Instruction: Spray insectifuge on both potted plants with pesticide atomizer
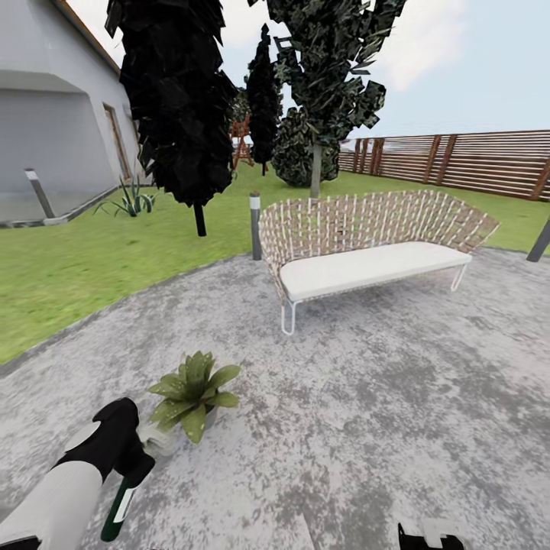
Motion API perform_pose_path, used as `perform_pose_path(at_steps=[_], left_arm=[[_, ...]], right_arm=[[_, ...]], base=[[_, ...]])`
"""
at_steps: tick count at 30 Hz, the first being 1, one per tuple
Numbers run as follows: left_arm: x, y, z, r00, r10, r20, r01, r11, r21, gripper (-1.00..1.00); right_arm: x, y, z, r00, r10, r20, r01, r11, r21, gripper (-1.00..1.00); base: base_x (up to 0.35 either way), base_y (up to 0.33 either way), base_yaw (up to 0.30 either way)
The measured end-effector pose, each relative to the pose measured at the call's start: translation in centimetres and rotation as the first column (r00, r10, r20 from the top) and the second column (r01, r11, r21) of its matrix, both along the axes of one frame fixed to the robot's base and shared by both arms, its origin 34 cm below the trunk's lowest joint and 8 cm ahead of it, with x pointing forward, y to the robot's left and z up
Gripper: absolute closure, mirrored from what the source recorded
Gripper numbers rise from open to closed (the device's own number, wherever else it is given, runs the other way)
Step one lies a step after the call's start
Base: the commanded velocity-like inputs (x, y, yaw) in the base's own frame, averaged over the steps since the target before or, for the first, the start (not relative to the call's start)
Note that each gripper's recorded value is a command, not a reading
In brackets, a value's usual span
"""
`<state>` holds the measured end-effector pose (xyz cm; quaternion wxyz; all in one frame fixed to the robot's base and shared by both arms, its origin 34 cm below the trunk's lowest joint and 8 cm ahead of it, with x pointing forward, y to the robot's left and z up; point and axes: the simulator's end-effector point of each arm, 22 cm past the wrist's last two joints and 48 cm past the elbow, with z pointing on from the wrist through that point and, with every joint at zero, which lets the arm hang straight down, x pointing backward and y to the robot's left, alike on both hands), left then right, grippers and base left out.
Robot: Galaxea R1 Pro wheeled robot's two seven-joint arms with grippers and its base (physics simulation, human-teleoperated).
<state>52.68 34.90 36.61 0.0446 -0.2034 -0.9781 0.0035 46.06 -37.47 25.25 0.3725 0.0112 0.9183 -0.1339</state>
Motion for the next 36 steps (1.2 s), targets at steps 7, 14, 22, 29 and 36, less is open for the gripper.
perform_pose_path(at_steps=[7, 14, 22, 29, 36], left_arm=[[-0.3, 0.3, -0.2, 1.0, 0.001, -0.005, -0.001, 1.0, 0.005, 1.0], [-0.8, 0.3, -0.5, 1.0, 0.001, -0.014, -0.001, 1.0, 0.005, 1.0], [-1.2, 0.7, -0.8, 1.0, 0.004, -0.017, -0.004, 1.0, 0.013, 1.0], [-0.6, -0.5, -0.7, 1.0, -0.01, -0.009, 0.01, 1.0, -0.001, 1.0], [-0.5, -1.4, -0.9, 1.0, -0.021, -0.013, 0.02, 1.0, -0.014, 1.0]], right_arm=[[0.0, 0.0, 0.0, 1.0, 0.0, 0.0, 0.0, 1.0, 0.0, -1.0], [0.0, 0.2, 0.0, 1.0, 0.001, 0.0, -0.001, 1.0, 0.003, -1.0], [-0.1, 0.2, -0.2, 1.0, 0.002, -0.005, -0.001, 1.0, 0.003, -1.0], [-0.3, 0.2, -0.4, 1.0, 0.001, -0.01, -0.001, 1.0, 0.003, -1.0], [-0.4, 0.2, -0.5, 1.0, 0.0, -0.013, 0.0, 1.0, 0.002, -1.0]], base=[[0.006, -0.001, 0.191], [0.0, 0.0, 0.007], [0.019, -0.005, 0.091], [0.215, -0.148, 0.068], [0.166, -0.208, 0.001]])
